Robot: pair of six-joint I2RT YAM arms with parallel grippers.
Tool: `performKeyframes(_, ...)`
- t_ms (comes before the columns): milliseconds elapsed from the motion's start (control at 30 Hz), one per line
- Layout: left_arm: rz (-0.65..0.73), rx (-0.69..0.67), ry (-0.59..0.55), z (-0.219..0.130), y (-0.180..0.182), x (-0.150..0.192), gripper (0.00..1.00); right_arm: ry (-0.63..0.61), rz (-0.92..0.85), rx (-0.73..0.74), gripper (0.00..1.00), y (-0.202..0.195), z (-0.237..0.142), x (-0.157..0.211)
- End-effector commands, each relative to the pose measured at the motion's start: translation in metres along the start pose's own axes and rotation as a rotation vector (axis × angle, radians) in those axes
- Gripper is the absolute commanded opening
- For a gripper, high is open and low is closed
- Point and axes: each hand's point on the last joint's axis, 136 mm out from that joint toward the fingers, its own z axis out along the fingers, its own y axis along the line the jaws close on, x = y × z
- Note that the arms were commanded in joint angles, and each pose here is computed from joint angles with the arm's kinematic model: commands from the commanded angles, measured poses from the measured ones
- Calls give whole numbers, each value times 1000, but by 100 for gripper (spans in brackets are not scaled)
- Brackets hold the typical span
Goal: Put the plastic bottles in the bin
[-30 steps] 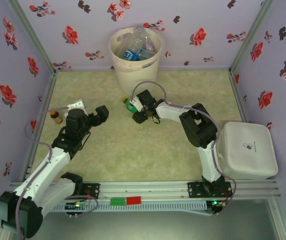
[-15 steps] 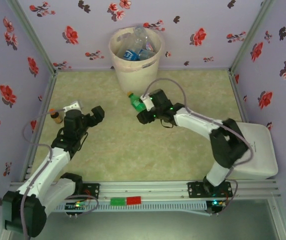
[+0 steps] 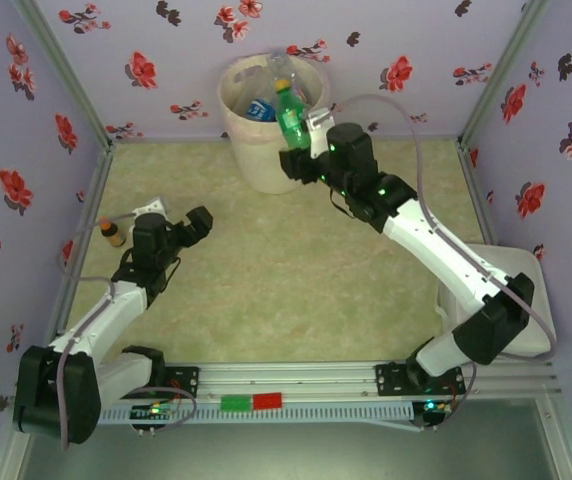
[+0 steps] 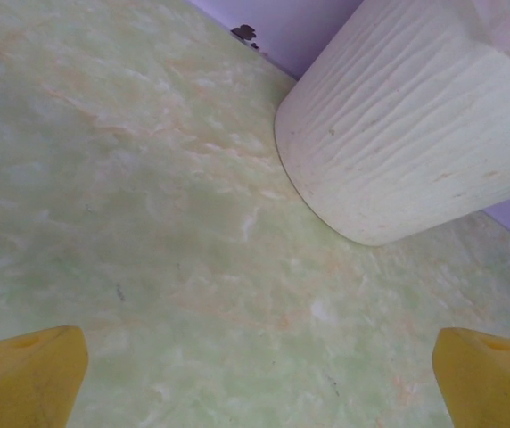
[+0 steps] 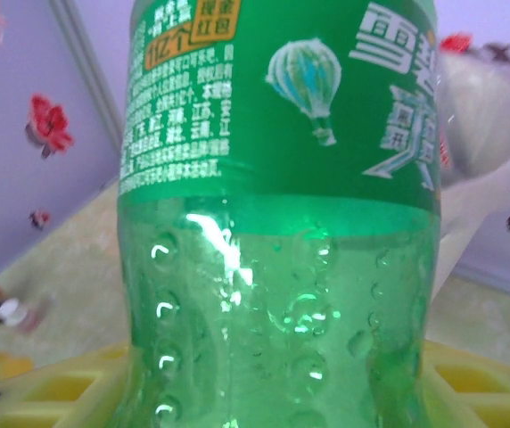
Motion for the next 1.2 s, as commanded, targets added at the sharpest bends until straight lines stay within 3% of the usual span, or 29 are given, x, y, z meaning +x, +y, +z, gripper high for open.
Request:
performKeyframes(0, -32, 77, -54, -6, -17, -16, 100, -47, 58, 111, 41, -30, 19, -14)
performKeyframes(167, 14, 37, -16, -20, -4, -1, 100, -116, 182, 130, 41, -58, 49, -37)
performKeyframes(367, 21, 24, -3, -34, 2, 6, 100, -135, 212, 111, 42, -62, 86, -56)
performKeyframes(700, 38, 25, 8, -42, 2, 8, 100, -72, 231, 172, 48, -73, 142, -43)
performKeyframes(800, 47, 22, 13, -45, 2, 9, 100, -83, 236, 140, 58, -69, 151, -43)
performKeyframes(933, 53, 16, 20, -47, 5, 12, 100, -78, 217, 103, 99, -62, 159, -46)
performKeyframes(1167, 86, 1, 40, -52, 5, 12, 100, -87, 155, 148, 100, -68, 147, -60)
